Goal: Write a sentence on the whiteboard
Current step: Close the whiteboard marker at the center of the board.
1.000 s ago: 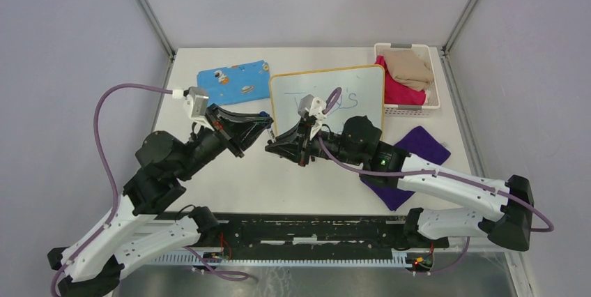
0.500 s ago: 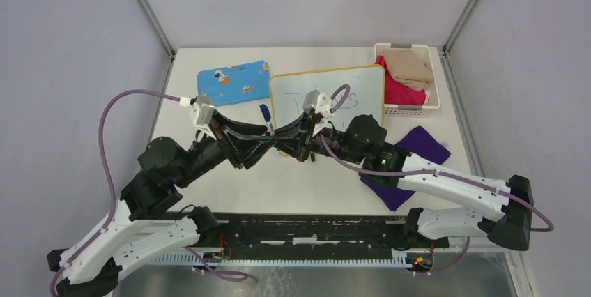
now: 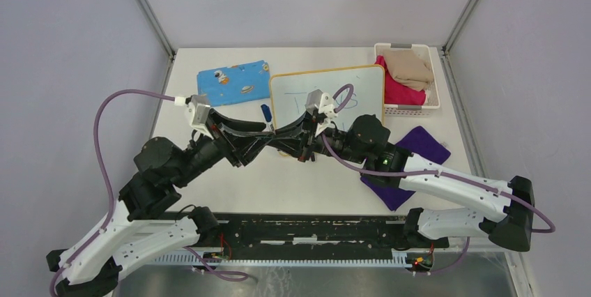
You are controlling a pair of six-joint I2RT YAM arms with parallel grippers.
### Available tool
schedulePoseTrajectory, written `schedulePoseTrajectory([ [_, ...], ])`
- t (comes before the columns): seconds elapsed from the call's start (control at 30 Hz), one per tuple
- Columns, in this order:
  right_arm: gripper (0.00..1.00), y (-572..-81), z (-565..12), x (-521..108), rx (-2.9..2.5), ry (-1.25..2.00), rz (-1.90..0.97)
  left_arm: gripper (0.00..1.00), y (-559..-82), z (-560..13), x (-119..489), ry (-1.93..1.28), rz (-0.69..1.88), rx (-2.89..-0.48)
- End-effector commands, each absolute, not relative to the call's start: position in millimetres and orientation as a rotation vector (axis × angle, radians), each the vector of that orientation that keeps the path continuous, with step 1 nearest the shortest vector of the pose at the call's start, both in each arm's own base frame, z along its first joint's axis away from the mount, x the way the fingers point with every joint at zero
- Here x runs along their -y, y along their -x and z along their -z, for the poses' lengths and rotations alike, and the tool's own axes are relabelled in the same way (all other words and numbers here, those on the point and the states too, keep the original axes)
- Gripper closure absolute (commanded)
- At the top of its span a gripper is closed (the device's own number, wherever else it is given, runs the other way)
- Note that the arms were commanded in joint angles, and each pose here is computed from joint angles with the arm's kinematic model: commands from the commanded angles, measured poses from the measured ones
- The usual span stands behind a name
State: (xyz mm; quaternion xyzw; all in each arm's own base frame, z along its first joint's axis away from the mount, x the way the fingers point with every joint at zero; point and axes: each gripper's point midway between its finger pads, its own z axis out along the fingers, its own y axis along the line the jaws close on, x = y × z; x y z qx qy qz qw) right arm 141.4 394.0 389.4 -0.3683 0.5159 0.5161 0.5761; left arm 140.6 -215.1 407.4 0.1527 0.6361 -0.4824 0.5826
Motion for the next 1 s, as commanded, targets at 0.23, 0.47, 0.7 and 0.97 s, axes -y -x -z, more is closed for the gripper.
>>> schedulePoseTrajectory([
  [0.23, 1.0, -130, -411, -387, -1.134, 0.868, -1.258, 0.52, -134, -448, 212, -0.563, 0.998, -1.304],
  [0.47, 1.0, -130, -409, -387, -1.139, 0.872, -1.249, 0.57, -132, -440, 227, -0.653, 1.009, -1.333],
  [0.7, 1.0, -131, -409, -387, -1.137, 0.872, -1.248, 0.68, -132, -439, 227, -0.649, 1.018, -1.339],
  [0.97, 1.0, -132, -407, -388, -1.149, 0.868, -1.251, 0.98, -133, -435, 224, -0.624, 1.016, -1.349],
])
